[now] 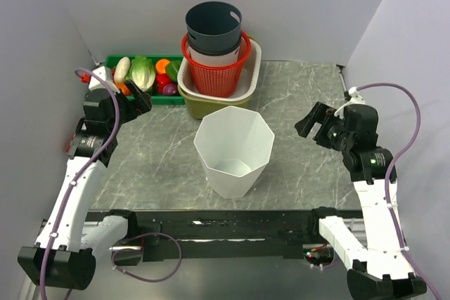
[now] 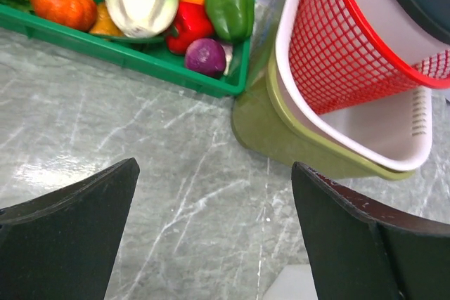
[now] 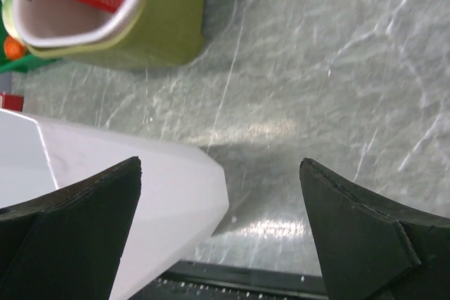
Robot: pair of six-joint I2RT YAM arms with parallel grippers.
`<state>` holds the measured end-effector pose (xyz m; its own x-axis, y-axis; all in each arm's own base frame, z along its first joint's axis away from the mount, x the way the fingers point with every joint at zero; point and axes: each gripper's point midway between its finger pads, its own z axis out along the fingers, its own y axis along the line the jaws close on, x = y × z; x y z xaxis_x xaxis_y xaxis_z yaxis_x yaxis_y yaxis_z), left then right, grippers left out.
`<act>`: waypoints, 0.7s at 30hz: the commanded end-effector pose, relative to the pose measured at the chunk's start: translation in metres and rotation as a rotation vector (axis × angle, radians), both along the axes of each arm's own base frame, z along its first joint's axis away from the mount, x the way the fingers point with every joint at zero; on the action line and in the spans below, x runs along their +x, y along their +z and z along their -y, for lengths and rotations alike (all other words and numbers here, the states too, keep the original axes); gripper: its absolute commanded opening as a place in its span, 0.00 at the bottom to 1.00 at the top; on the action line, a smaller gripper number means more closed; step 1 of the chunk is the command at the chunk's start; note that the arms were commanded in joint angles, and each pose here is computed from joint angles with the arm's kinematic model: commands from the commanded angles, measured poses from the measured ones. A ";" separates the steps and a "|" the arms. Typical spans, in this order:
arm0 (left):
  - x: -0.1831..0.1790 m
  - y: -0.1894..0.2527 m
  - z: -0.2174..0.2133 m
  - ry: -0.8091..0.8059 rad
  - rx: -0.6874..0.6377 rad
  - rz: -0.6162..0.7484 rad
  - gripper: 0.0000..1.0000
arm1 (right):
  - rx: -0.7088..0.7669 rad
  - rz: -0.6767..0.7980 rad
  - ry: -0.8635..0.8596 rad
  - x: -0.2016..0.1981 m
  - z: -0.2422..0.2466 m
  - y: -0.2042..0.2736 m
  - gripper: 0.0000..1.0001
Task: Turn the large container upside down
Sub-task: Turn the container upside down at the center of the board.
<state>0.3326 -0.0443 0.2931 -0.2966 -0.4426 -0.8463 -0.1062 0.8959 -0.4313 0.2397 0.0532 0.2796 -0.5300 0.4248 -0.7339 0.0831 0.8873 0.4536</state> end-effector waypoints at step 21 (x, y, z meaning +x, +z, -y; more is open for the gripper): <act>-0.044 0.053 0.060 -0.413 -0.030 -0.004 0.96 | 0.181 0.034 0.308 -0.060 -0.055 0.002 1.00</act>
